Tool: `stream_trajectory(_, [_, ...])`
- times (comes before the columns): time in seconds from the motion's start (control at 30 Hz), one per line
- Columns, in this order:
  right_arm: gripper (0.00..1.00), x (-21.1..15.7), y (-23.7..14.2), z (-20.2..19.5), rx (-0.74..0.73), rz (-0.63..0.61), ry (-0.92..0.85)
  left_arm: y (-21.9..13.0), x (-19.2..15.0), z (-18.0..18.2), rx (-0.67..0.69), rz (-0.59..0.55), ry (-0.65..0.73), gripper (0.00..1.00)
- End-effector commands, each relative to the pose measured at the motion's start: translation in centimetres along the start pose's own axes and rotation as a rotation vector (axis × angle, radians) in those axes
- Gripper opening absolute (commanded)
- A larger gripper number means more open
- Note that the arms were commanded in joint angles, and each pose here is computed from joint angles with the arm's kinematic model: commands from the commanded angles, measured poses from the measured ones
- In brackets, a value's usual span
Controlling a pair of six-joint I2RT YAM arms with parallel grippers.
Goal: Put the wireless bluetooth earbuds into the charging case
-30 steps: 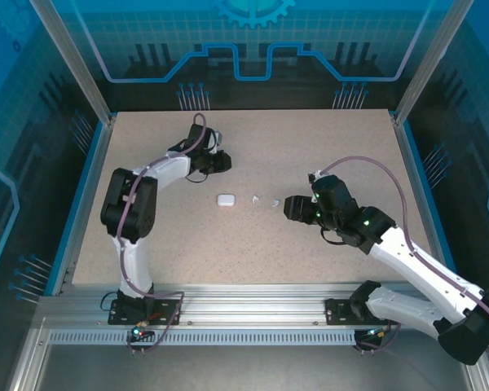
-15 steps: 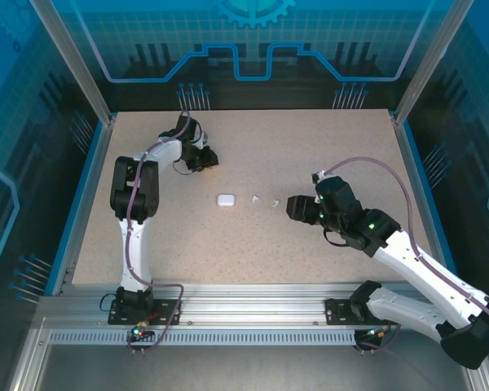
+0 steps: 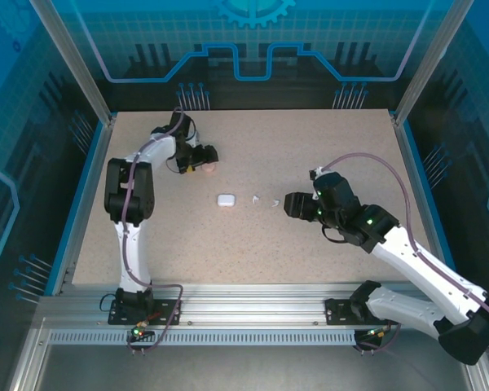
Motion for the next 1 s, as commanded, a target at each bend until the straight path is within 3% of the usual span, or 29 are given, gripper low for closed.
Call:
stream_trajectory(0.0, [0.72,0.5,0.3,1.3,0.007,0.011,-0.039,-6.8,1.7,-1.4,0.043,-0.12,0.064,0.91])
stream_trajectory(0.07, [0.75,0.7,1.0,1.9,0.006,0.028,-0.053,-9.2,1.9,-2.1,0.041,-0.175,0.077,0.99])
stream_trajectory(0.4, [0.8,1.1,7.6,7.0,-0.041,0.153,-0.158,-18.7,-0.9,-3.9,-0.012,-0.528,0.024,0.99])
stream_trajectory(0.6, [0.81,-0.1,13.5,10.2,-0.109,0.255,-0.183,-20.6,-4.9,-3.3,-0.075,-0.65,-0.103,0.99])
stream_trajectory(0.73, [0.82,-0.7,17.2,11.9,-0.177,0.311,-0.171,-21.5,-7.1,-3.1,-0.12,-0.733,-0.103,0.99])
stream_trajectory(0.97, [0.85,-2.0,22.1,13.4,-0.321,0.351,-0.168,-23.8,-8.4,-2.2,-0.116,-0.802,-0.141,0.99])
Point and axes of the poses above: each hand's point on the last joint's axis, 136 mm out from that joint toward the fingers, its own y axis out along the fingers, its own z axis along the line the jaws close on, x = y × z, the point moved 7 cm from there along -y, back along the fingers, and after that the axes turned 9 degrees about y, right-handed, at the moved point
